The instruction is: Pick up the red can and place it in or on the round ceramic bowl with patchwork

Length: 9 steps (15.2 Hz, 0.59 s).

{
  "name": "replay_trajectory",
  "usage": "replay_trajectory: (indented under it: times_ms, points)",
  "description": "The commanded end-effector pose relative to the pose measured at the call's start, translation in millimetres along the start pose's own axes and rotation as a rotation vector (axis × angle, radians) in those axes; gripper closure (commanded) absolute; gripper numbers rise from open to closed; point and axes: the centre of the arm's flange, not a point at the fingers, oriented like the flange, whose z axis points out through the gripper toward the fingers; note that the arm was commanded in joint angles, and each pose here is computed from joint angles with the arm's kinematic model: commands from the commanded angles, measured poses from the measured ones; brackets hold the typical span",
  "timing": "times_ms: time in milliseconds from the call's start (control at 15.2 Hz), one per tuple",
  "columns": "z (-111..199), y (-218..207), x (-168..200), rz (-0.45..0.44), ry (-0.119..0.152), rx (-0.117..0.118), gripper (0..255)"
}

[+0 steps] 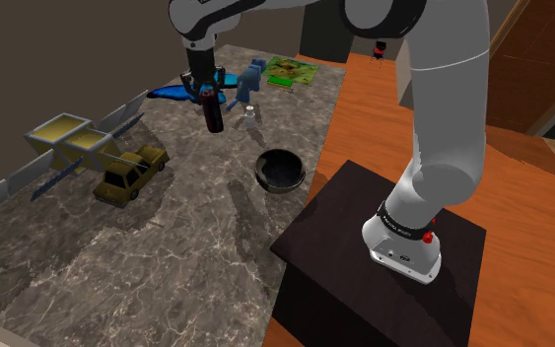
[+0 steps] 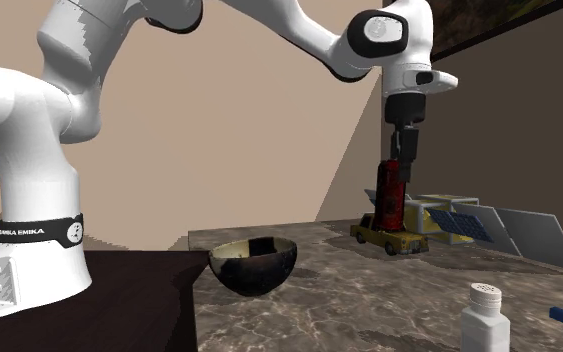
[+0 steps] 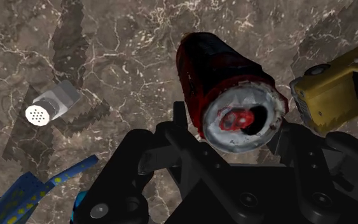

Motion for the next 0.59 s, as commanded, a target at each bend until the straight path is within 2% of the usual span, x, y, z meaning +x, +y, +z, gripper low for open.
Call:
replay_trajectory:
  times_ms: [0, 528]
  points:
    - [-10, 0, -1, 0.0, 0.0, 0.0, 255]
    - [-52, 0, -3, 0.0, 0.0, 0.0, 255]
